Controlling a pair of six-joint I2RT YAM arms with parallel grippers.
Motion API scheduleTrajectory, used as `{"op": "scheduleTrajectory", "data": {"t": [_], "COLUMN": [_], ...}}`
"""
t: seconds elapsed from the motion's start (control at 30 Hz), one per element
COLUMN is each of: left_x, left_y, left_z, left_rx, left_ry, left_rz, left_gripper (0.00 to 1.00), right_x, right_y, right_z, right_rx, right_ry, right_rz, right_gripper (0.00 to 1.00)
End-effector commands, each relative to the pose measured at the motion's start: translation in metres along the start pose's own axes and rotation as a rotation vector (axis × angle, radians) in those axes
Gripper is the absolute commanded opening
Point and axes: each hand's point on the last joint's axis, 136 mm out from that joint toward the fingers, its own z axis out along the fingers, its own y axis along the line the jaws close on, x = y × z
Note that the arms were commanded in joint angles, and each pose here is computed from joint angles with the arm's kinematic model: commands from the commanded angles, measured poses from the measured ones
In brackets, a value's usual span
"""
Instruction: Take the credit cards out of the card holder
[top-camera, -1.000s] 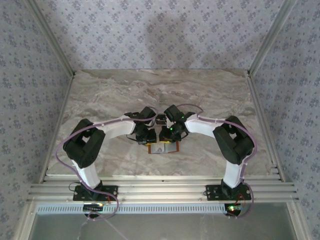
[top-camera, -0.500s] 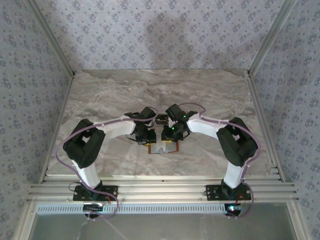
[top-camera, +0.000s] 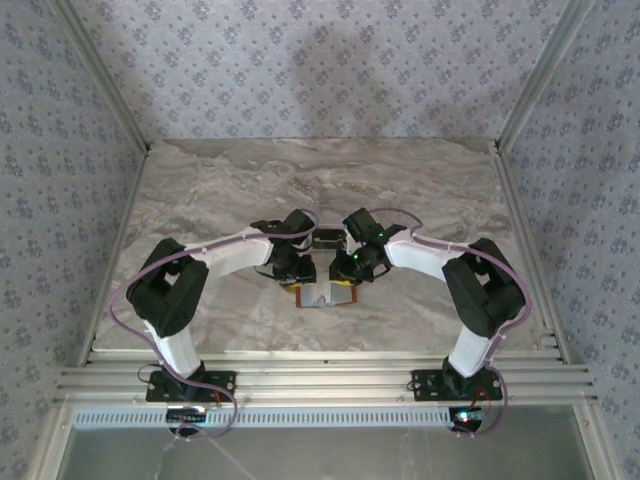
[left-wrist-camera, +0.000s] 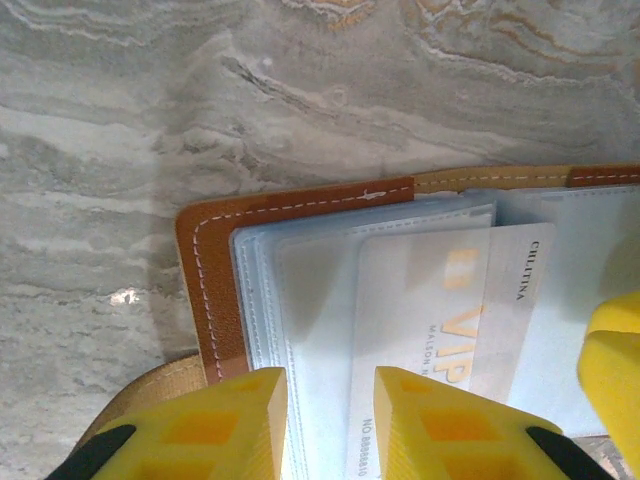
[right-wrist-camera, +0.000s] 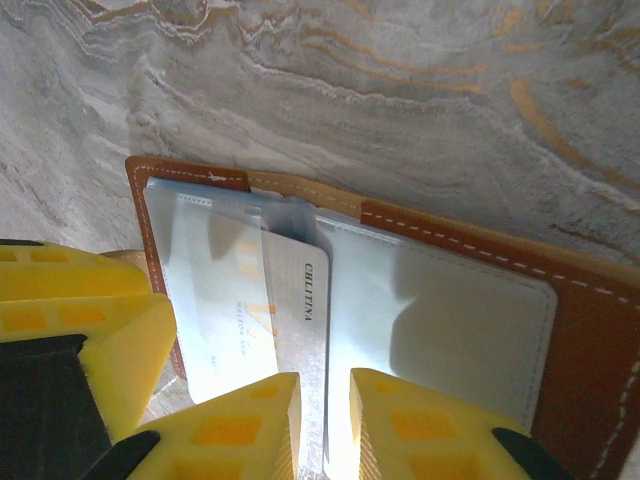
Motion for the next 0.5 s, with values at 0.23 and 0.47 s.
{"op": "scheduleTrajectory", "data": {"t": [0.23,0.47], "left_x": [0.012,0.020], "left_y": [0.015,0.026], "left_z": [0.018,0.027], "left_rx": [-0.074,-0.098], "left_ry": [0.055,0.079], "left_rz": [-0.006,-0.016], "left_gripper": [0.30,0.27], "right_x": [0.006,0.006], "right_y": [-0.002,-0.001], "right_z": [0.008,0.014], "right_rx": [-0.029,-0.050], "right_ry": [0.027,0.038], "right_rz": [0.021,0.025], "right_gripper": [0.24,0.24]}}
